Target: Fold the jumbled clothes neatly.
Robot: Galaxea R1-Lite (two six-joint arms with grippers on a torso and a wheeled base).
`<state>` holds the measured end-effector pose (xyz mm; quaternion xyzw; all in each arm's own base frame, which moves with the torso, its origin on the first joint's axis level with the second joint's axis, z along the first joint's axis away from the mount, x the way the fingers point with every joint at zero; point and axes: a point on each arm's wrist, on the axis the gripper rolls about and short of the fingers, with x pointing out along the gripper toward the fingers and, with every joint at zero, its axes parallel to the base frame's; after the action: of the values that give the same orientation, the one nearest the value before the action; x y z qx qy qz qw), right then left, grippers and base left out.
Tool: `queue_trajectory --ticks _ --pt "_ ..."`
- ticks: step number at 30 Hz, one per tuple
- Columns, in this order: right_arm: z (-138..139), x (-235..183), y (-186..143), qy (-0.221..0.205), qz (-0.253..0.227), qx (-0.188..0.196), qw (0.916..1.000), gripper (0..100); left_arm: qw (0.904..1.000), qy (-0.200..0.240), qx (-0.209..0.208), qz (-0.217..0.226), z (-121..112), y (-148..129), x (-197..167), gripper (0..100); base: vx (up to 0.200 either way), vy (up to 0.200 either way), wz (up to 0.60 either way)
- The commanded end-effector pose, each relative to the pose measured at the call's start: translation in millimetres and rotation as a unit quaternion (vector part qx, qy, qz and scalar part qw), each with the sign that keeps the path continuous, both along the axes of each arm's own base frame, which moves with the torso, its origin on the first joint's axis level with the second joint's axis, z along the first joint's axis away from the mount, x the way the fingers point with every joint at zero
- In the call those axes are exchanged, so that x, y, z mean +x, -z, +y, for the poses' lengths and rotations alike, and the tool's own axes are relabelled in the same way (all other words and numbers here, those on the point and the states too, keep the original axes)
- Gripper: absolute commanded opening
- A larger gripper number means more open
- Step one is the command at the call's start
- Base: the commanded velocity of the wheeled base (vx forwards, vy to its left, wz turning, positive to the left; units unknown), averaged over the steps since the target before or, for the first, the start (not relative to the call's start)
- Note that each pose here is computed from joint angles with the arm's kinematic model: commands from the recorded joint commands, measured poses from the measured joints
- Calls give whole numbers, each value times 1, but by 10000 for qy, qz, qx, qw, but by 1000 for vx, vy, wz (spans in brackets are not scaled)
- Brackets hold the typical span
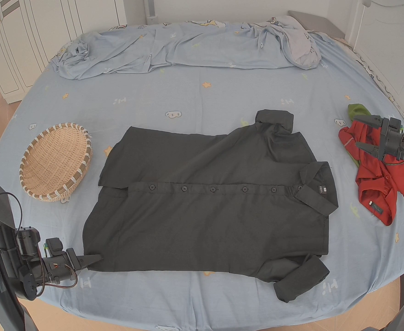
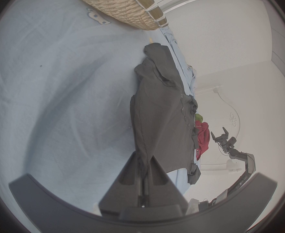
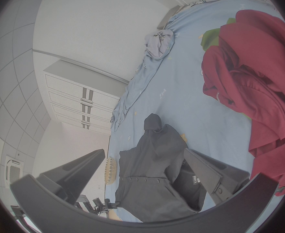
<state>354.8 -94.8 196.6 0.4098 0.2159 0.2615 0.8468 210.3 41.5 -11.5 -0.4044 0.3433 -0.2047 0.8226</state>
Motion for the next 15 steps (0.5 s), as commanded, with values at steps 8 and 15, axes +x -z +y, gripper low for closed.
queue_trajectory --ticks 8,15 --pt "5 -10 28 -178 -8 -492 9986 100 9981 189 148 -560 -8 -25 -2 100 0 0 0" --pt "8 -18 60 -350 145 -786 9962 100 9926 175 108 -1197 -12 -61 -7 100 0 0 0"
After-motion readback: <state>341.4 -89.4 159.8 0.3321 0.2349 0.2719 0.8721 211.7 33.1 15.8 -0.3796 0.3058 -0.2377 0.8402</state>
